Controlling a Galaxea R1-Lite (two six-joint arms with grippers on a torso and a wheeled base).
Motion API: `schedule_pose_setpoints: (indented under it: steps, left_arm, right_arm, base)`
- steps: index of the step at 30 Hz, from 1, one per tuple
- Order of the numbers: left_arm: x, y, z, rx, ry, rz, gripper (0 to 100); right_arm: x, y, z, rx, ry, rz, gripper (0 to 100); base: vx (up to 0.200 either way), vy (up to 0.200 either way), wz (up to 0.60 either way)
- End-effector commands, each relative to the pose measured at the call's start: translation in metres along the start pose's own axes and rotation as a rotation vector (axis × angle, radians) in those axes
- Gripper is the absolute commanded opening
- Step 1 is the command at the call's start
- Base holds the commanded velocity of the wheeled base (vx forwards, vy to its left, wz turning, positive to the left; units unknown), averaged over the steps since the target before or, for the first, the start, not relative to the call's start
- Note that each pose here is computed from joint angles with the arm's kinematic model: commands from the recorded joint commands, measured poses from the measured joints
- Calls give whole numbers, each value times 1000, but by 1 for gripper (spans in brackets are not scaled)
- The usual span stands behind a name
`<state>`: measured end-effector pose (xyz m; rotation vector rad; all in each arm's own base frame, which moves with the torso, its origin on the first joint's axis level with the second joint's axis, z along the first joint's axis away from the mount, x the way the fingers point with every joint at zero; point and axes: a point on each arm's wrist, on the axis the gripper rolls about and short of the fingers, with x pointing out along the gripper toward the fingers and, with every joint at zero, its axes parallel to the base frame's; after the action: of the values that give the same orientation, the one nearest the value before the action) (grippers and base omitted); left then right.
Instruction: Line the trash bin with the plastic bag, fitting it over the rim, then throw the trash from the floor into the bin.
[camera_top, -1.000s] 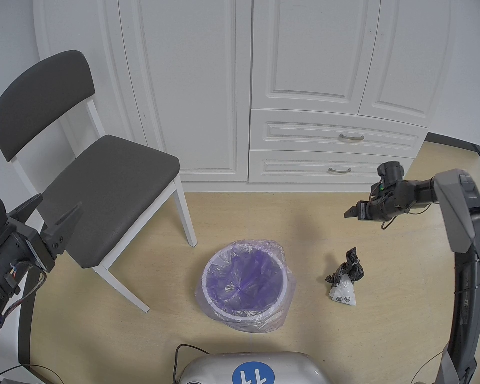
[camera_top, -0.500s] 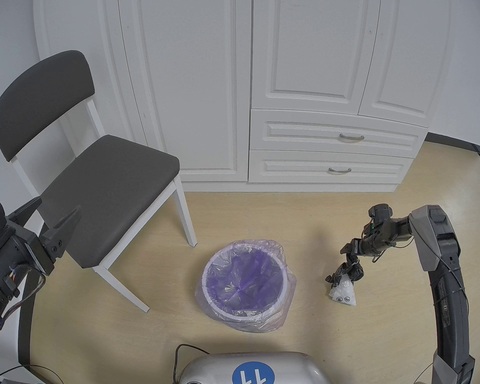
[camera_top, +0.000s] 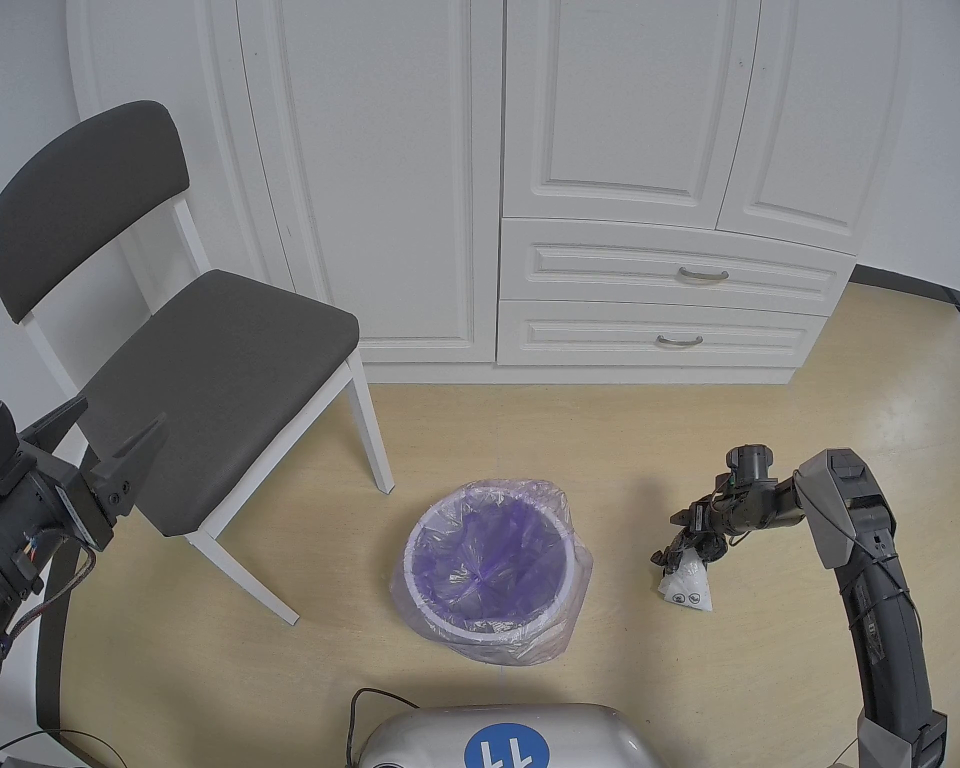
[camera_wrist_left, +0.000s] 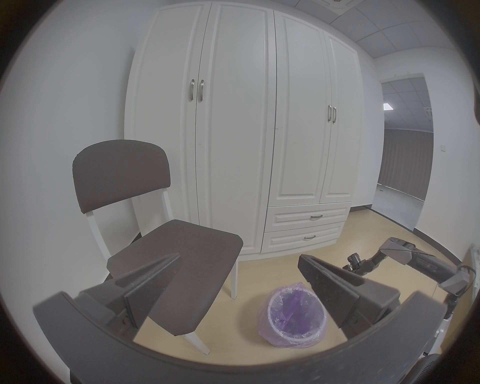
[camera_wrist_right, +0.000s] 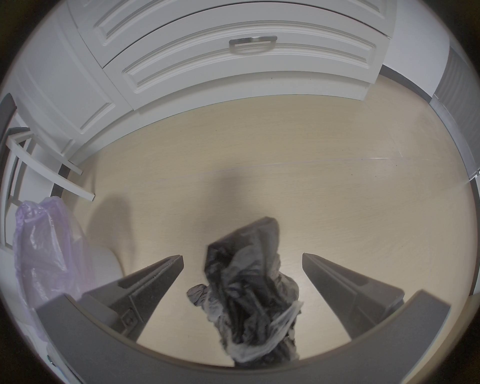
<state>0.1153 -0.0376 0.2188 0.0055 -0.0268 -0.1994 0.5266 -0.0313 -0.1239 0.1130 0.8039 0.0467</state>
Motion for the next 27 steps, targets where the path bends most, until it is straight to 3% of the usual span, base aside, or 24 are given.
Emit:
schedule_pose_setpoints:
  steps: [1,23,24,27]
  left_arm:
    - [1,0,0,1,3,0,100]
    - [1,0,-4,6,17,-3,100]
    - [2,-1,-4,5,20,-3,100]
    - [1,0,-4,5,18,-3,100]
  right_arm:
    - [15,-1,-20,4,13,3,100]
    - [14,-1,-22,5,51,-23,100]
    - [14,-1,-23,5,60,-25,0]
    - [13,-1,-23,3,60,-25,0]
  base:
    - [0,0,0]
    - [0,0,0]
    - [0,0,0]
    - [0,0,0]
